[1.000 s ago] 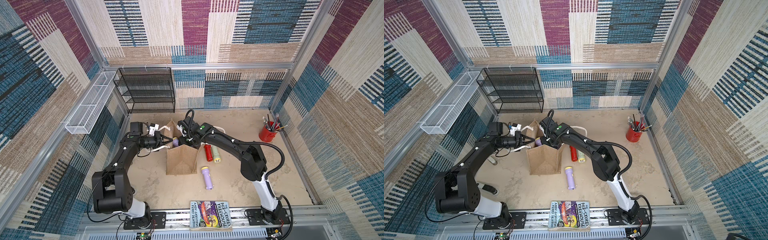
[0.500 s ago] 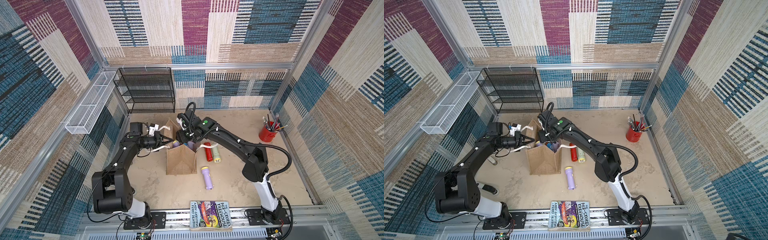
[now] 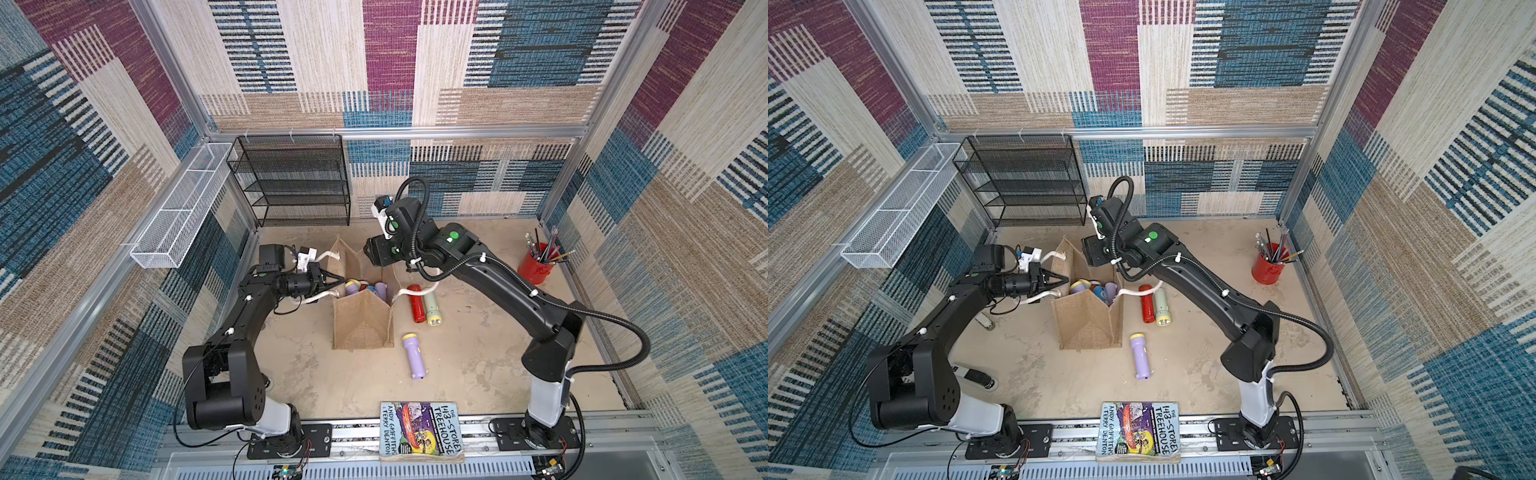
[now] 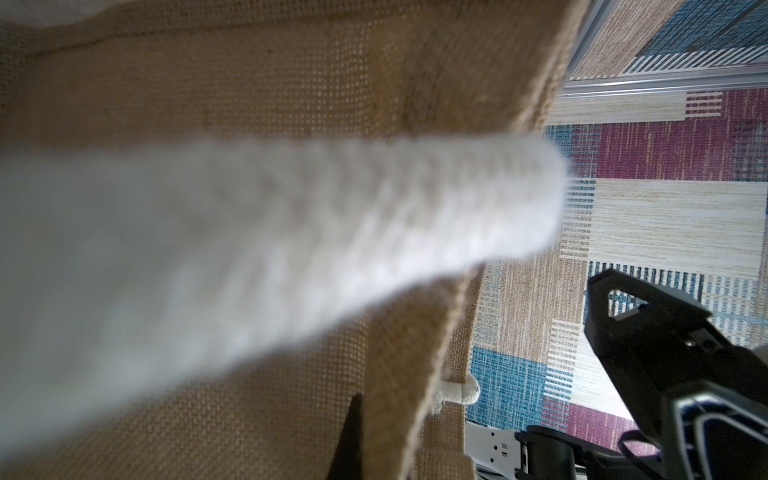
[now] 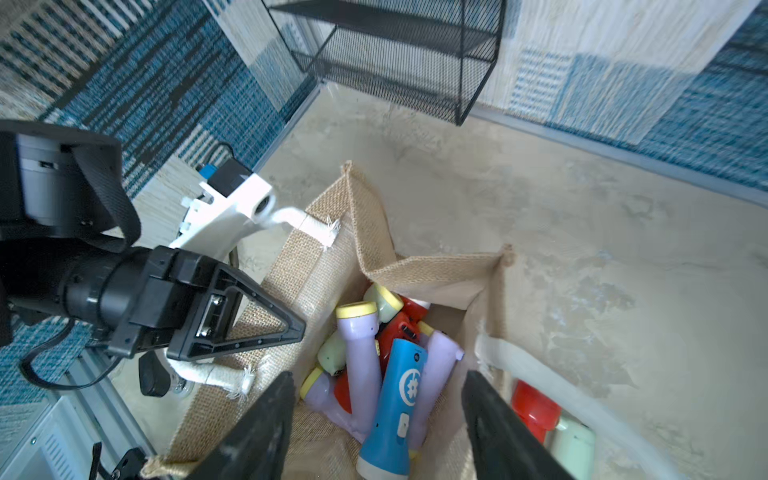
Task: Put the flashlights into the tote bags
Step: Place the flashlight in the canvas bag.
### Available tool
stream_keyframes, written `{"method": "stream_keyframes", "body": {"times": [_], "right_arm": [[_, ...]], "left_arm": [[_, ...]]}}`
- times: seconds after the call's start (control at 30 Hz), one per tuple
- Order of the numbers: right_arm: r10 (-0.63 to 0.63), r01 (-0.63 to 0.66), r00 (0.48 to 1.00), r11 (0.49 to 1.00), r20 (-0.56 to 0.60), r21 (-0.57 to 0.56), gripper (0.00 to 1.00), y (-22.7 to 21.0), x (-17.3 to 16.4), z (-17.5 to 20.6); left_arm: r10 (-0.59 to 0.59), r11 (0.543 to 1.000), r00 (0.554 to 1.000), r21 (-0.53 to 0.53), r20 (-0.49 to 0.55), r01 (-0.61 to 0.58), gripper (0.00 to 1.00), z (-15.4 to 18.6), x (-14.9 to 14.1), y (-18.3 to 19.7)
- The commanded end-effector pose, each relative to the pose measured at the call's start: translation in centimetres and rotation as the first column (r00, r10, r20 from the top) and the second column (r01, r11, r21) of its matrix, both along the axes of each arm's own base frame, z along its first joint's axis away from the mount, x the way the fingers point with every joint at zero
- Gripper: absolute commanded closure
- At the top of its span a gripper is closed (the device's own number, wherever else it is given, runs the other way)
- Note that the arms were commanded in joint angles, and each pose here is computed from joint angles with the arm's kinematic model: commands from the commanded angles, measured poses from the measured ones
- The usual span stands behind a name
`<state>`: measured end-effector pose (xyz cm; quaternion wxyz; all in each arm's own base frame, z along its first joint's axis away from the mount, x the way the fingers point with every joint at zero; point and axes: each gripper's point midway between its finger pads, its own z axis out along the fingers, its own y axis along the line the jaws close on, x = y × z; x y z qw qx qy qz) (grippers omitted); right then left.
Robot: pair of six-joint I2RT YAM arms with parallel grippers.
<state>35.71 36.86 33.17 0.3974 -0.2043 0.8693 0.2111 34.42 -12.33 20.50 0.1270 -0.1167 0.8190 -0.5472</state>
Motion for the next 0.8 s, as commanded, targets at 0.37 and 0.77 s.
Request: {"method": "stream_keyframes", "body": {"times": [0.37, 0.77], "right_arm": [[-0.322, 0.31, 0.947, 0.905, -0.007, 0.293, 0.24, -17.5, -6.2, 1.4], [-0.28, 0.336, 0.908, 0.931, -0.313, 0.142, 0.28, -19.5, -11.5, -10.1]], "left_arm": [[0.004, 1.0, 1.0, 0.014, 0.003, -0.004, 0.96, 0.0, 0.1, 0.2], [0.01, 0.999, 1.0, 0.033, -0.01, -0.01, 0.96, -0.4, 0.3, 0.4]]}}
